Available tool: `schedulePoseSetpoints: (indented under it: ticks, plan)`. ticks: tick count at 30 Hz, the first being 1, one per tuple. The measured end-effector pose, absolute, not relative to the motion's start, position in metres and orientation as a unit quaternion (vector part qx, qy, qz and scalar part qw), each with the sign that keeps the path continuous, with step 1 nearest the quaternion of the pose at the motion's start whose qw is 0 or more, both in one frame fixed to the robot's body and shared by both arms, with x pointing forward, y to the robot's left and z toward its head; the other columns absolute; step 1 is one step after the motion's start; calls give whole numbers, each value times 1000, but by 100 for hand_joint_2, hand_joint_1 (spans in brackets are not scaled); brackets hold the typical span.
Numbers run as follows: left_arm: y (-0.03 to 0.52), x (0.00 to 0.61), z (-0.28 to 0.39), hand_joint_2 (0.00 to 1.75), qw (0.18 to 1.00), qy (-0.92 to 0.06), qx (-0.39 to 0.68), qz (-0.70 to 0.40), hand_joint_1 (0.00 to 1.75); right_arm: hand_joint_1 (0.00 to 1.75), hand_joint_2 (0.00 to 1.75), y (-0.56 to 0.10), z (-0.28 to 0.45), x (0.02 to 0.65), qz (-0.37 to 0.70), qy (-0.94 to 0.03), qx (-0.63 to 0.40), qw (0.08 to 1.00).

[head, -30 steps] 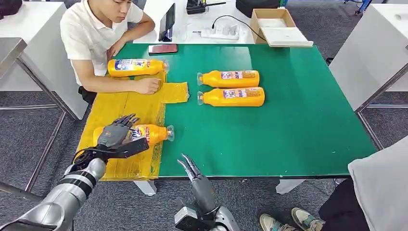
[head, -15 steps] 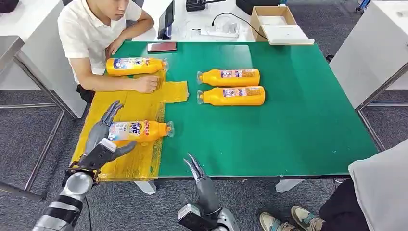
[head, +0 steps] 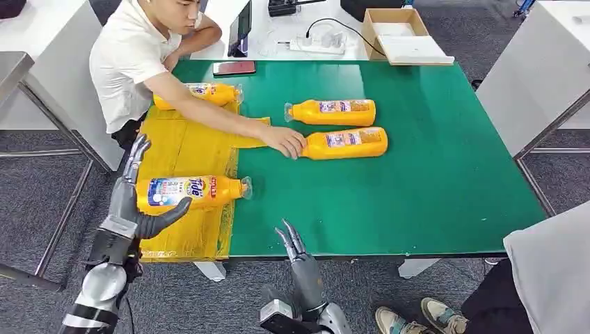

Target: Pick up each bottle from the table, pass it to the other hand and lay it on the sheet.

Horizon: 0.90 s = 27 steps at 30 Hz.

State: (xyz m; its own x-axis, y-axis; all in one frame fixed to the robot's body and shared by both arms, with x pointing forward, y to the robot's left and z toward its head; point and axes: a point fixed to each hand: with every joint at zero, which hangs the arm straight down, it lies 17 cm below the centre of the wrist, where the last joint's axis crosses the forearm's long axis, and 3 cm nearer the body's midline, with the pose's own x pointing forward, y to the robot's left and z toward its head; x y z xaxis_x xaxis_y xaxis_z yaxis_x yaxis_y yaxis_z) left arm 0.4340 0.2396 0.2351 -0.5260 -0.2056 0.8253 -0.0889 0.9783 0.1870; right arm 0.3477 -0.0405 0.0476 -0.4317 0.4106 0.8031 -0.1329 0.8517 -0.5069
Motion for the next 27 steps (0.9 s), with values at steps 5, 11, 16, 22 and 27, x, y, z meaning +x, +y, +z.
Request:
schedulePoseSetpoints:
  ticks: [5, 11, 16, 22, 27]
  plan:
    - [237, 410, 210, 175, 529, -845, -3, 79, 0, 0, 175, -103, 73, 366, 292, -813, -198, 463]
    - [225, 395, 187, 175, 564, -813, -45, 136, 0, 0, 175, -177, 86, 383, 302, -786, -309, 443]
    - [215, 376, 159, 175, 591, -793, -29, 142, 0, 0, 175, -267, 70, 400, 313, -716, -410, 471]
    - [197, 372, 158, 175, 591, -798, -27, 115, 0, 0, 175, -331, 49, 422, 336, -651, -464, 499]
    - [191, 372, 159, 175, 594, -796, -28, 116, 0, 0, 175, -363, 31, 440, 346, -609, -480, 527]
